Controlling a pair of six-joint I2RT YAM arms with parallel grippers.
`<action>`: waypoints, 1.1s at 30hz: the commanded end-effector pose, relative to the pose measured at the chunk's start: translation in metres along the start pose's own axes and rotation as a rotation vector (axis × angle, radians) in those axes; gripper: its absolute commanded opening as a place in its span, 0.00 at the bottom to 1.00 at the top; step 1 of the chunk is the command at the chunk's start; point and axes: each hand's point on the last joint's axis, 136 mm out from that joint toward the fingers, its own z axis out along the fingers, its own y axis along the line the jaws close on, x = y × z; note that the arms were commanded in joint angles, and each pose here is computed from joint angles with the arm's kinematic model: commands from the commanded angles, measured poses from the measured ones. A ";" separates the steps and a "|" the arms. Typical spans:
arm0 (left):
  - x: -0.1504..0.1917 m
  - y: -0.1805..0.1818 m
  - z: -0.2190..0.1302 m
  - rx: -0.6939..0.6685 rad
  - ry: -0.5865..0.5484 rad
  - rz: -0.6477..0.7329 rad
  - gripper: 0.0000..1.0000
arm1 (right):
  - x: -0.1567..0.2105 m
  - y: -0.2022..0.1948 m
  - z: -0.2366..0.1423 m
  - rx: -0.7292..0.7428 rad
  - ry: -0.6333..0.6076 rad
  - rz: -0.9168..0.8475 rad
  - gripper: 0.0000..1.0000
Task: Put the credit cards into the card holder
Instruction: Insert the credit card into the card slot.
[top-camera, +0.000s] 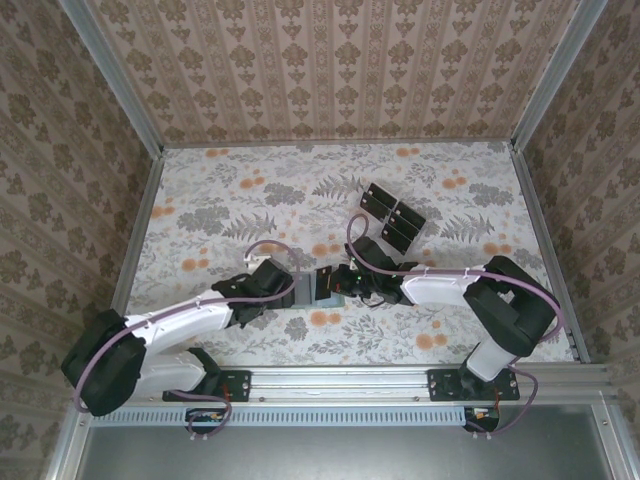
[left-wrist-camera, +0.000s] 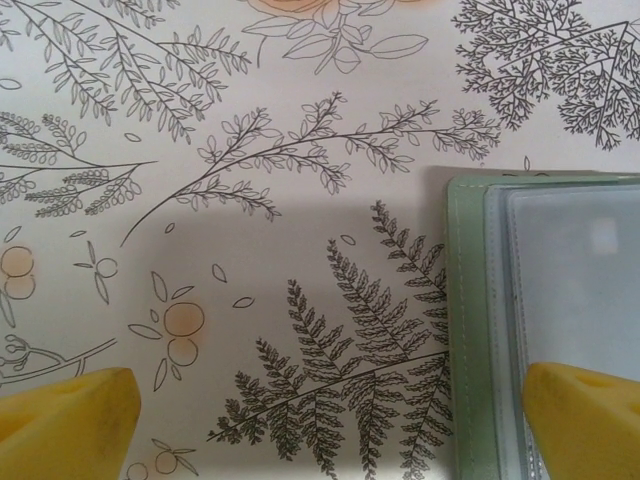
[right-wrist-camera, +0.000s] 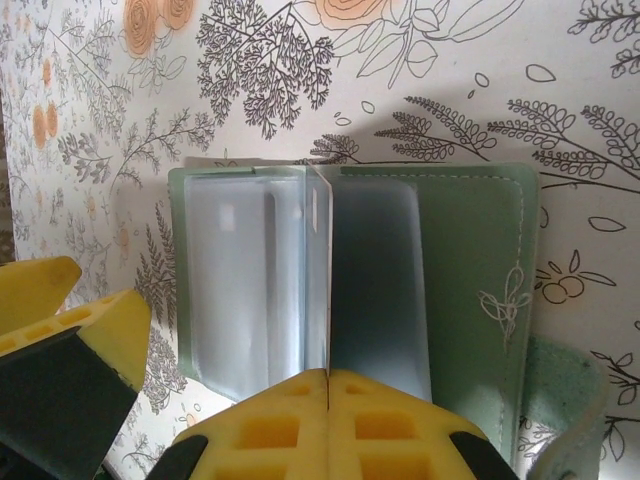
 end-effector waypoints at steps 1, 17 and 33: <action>-0.012 -0.011 -0.001 0.027 -0.009 0.021 1.00 | 0.006 -0.007 0.004 -0.002 0.022 0.002 0.00; -0.002 -0.009 0.019 -0.030 0.027 0.074 1.00 | 0.009 -0.012 0.005 0.008 0.025 0.007 0.00; 0.015 0.015 0.021 -0.126 0.064 0.028 1.00 | -0.009 0.015 -0.009 -0.088 -0.031 -0.016 0.00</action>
